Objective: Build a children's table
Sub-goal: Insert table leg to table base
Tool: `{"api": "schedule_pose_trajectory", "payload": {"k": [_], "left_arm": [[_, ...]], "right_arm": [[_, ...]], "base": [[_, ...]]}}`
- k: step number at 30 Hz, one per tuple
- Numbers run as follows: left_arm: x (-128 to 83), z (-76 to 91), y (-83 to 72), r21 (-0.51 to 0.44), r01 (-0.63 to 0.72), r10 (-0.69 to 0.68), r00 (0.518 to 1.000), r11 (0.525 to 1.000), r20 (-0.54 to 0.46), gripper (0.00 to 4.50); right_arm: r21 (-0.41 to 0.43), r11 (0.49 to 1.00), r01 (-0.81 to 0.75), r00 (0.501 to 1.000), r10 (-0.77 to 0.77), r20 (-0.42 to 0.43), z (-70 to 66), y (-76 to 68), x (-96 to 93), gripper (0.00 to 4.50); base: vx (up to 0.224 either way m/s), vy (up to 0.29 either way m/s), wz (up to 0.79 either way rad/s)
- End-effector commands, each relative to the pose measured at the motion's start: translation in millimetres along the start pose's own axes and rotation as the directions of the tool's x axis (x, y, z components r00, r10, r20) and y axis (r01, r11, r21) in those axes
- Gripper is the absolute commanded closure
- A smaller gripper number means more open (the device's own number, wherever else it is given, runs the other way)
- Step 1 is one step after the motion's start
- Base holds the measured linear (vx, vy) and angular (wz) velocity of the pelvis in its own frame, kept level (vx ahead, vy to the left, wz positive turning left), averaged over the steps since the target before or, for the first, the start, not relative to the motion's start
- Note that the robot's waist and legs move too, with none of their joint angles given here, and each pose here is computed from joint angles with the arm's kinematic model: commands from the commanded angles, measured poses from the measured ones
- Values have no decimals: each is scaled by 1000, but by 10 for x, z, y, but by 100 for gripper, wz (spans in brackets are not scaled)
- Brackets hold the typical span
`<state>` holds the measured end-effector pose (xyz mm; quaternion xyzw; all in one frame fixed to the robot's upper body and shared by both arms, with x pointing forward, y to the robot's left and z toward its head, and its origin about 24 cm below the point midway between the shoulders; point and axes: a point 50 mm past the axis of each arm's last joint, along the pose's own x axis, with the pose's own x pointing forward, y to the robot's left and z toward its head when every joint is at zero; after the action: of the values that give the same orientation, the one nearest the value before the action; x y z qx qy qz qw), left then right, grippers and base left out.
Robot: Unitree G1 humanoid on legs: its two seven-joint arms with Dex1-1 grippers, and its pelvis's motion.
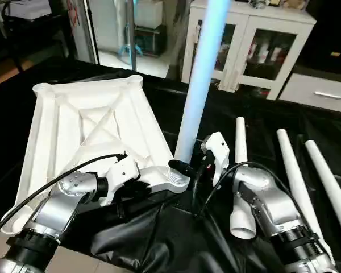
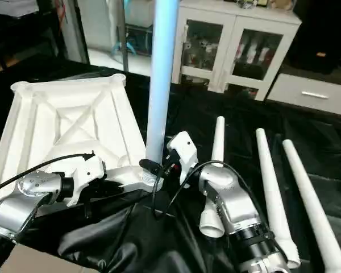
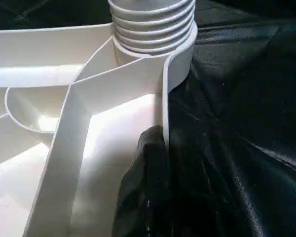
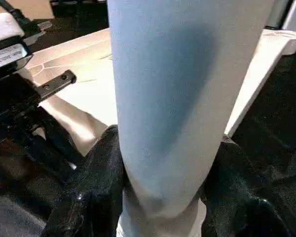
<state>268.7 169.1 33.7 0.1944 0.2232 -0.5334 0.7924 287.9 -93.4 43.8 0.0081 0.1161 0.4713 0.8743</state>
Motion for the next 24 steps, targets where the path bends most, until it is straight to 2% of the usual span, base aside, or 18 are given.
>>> {"api": "schedule_pose_trajectory", "payload": {"k": [1, 16, 19, 21, 22, 24], "left_arm": [[47, 24, -73, -17, 43, -42, 998, 999, 57, 450], [37, -22, -78, -39, 44, -42, 999, 998, 32, 450], [35, -56, -68, -55, 51, -52, 998, 997, -23, 450], [35, -56, -68, -55, 51, -52, 998, 997, -23, 450], [24, -82, -37, -49, 39, -43, 996, 998, -79, 450], [11, -98, -18, -36, 37, -41, 992, 999, -117, 450]], "right_arm": [[122, 977, 173, 948, -132, -291, -670, -111, -219, 264], [99, 980, 173, 950, -140, -279, -669, -110, -185, 264], [93, 981, 168, 953, -138, -271, -652, -109, -161, 264], [93, 981, 168, 953, -138, -271, -652, -109, -161, 264], [89, 982, 165, 954, -136, -266, -635, -112, -153, 264], [86, 983, 163, 955, -135, -263, -623, -114, -149, 264]], "base": [[0, 0, 0], [-7, -2, 2], [83, -124, 10], [142, -32, -35], [98, 12, -26], [0, 0, 0]]}}
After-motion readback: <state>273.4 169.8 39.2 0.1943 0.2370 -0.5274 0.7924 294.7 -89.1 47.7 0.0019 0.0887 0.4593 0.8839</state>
